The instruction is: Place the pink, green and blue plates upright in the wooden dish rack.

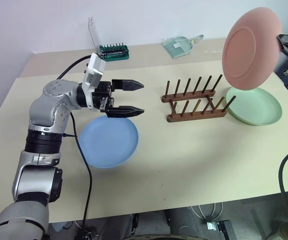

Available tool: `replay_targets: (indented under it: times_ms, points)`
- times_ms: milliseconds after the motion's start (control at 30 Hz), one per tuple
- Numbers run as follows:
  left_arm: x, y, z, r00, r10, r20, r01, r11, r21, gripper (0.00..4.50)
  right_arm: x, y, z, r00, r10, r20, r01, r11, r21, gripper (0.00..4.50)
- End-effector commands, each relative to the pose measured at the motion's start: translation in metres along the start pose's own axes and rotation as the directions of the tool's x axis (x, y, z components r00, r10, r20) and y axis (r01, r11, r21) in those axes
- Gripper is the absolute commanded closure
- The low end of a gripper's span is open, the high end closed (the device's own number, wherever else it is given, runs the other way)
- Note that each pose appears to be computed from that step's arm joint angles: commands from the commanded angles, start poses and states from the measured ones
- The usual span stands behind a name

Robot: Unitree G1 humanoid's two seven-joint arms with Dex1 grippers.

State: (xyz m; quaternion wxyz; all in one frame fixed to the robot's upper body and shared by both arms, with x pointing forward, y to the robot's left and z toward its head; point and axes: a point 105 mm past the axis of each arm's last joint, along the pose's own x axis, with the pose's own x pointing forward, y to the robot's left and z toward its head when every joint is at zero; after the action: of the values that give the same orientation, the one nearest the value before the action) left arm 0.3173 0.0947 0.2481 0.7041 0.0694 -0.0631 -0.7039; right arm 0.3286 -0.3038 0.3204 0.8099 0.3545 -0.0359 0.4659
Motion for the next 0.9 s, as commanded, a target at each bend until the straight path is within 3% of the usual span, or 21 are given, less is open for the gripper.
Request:
replay_targets:
  times_ms: [33, 867, 900]
  points:
    - [-0.001, 0.002, 0.010, 1.000, 0.005, 0.018, -0.006, 0.999, 0.044, 0.00, 0.000, 0.012, 0.005, 0.999, 0.051, -0.007, -0.051, 0.999, -0.011, 4.46]
    - [-0.001, -0.002, 0.012, 1.000, 0.008, 0.014, -0.008, 0.998, 0.059, 0.00, -0.008, -0.041, -0.027, 0.990, -0.131, -0.044, 0.132, 0.991, 0.010, 4.46]
    - [-0.001, -0.002, 0.012, 1.000, 0.008, 0.013, -0.009, 0.998, 0.058, 0.00, -0.008, -0.041, -0.027, 0.991, -0.126, -0.040, 0.127, 0.992, 0.021, 4.21]
